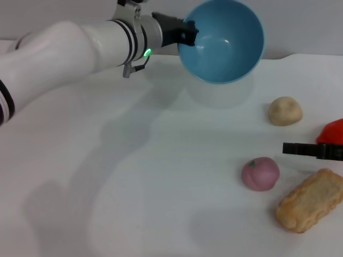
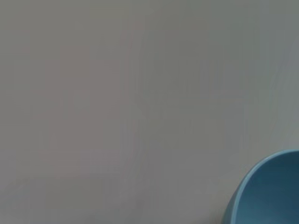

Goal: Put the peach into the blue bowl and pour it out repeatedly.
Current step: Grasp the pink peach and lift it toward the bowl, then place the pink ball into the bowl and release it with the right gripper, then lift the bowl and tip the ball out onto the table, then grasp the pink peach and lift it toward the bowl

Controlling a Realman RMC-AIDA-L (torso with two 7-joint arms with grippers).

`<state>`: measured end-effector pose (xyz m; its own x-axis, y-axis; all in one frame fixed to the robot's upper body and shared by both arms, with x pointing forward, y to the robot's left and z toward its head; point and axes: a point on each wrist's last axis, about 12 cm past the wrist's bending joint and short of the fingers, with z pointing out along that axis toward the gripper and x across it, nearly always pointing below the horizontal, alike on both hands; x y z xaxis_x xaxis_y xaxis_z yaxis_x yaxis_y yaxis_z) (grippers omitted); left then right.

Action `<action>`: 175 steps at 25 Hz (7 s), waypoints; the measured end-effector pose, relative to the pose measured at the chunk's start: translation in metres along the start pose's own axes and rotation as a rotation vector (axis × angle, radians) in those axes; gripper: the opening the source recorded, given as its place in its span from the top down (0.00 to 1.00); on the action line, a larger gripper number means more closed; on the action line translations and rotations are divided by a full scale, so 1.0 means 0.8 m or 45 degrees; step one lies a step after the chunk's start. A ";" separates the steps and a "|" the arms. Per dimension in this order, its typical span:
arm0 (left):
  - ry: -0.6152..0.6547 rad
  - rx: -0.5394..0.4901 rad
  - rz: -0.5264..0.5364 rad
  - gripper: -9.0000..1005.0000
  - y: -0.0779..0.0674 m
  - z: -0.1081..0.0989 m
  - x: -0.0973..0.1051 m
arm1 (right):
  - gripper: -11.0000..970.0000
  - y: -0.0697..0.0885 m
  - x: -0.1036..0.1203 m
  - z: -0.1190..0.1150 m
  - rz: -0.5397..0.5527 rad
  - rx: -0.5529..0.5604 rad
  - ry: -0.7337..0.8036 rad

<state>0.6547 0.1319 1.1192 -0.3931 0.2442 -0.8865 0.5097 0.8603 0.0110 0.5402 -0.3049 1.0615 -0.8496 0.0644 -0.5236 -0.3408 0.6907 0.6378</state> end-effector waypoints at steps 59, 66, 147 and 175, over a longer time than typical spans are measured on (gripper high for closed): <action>0.293 0.182 -0.140 0.99 -0.038 -0.002 0.043 | 0.94 0.106 -0.137 0.023 -0.574 -0.087 -0.099; 0.293 0.227 -0.154 0.99 -0.054 -0.001 0.046 | 0.94 0.088 -0.126 0.045 -0.570 -0.040 -0.120; -0.787 0.125 2.320 0.99 -0.206 -0.044 -0.008 | 0.30 -0.098 0.120 -0.074 -0.146 0.816 -1.085; -0.081 0.083 0.385 0.99 -0.028 0.012 -0.025 | 0.30 -0.054 0.043 -0.070 -0.055 0.205 -0.512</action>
<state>0.6588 0.1033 1.1323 -0.1687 0.4542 -0.8748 0.6451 0.7219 0.2504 0.5035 -0.3729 1.0476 -0.6007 0.2862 -0.7465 -0.2786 0.8002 0.5310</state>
